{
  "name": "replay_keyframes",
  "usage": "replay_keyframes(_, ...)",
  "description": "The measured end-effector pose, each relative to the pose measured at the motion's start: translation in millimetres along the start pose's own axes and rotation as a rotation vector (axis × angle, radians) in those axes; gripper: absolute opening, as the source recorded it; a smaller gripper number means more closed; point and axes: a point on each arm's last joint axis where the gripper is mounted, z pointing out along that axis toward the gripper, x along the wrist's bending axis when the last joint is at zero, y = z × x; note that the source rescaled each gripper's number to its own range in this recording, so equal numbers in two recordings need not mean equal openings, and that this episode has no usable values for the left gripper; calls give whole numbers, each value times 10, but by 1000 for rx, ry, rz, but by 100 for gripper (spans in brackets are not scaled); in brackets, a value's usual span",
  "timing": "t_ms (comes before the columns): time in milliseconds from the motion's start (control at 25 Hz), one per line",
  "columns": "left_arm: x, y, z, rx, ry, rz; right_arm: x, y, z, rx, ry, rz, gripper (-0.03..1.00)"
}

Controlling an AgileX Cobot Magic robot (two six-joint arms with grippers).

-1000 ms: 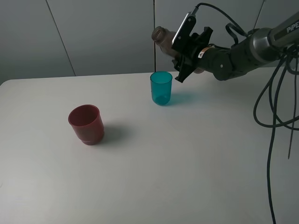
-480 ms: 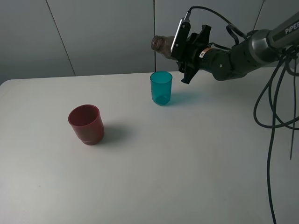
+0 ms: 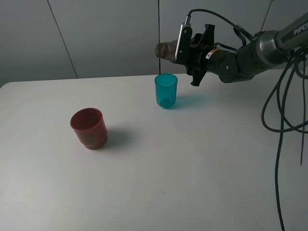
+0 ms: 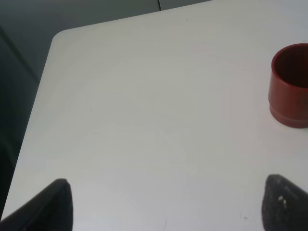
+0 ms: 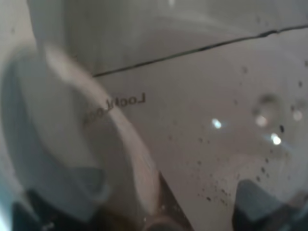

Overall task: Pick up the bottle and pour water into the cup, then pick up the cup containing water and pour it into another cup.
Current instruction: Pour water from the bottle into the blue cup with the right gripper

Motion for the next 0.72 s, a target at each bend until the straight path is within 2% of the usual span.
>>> replay_keyframes(440, 0, 0, 0, 0, 0, 0, -53, -175, 5, 66, -17, 34, 3)
replay_keyframes(720, 0, 0, 0, 0, 0, 0, -82, -270, 5, 85, -21, -9, 3)
